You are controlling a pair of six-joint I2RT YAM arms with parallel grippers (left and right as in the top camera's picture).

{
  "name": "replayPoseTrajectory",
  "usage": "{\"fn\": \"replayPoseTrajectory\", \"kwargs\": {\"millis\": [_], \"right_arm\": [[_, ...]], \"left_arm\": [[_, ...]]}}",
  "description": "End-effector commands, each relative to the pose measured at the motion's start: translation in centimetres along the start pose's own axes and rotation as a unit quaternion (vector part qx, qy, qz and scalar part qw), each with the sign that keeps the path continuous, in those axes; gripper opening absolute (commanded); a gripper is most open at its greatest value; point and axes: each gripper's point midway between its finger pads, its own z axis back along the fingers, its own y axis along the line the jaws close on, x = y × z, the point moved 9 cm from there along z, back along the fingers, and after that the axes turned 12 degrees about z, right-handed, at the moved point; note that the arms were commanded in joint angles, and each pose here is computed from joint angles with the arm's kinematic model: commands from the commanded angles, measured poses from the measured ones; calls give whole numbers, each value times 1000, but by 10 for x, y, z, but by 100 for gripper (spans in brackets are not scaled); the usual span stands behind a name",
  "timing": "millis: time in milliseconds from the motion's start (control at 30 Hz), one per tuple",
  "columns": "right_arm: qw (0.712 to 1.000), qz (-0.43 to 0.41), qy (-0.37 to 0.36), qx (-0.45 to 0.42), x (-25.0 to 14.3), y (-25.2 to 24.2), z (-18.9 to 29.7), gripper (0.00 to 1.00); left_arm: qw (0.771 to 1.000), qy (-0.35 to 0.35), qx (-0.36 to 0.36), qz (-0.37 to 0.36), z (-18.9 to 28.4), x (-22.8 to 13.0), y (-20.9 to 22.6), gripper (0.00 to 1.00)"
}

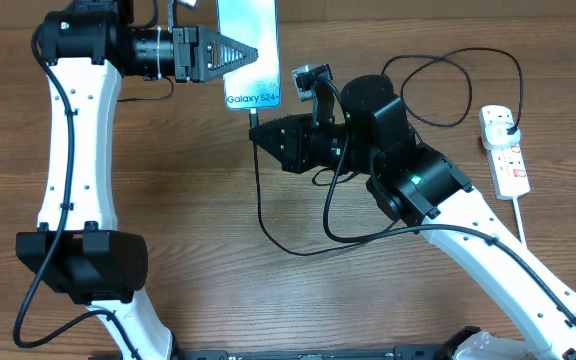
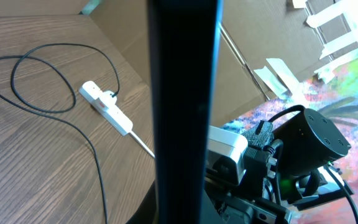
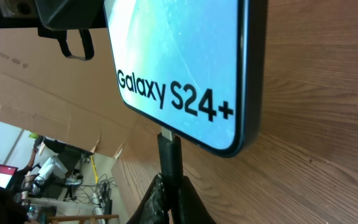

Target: Plug charger to phone and switch on socket

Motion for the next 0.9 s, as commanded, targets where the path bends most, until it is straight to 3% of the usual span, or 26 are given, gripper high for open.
{"fn": "replayPoseTrajectory", "kwargs": {"millis": [0,867], "right_arm": [[997,24,-66,-14,25,10,16,4],[996,33,-82,-7,31,13,16,4]], "left_arm": [[1000,5,-17,-8,-3,-5,-23,4],[1000,6,-17,5,-3,-7,-23,4]]}}
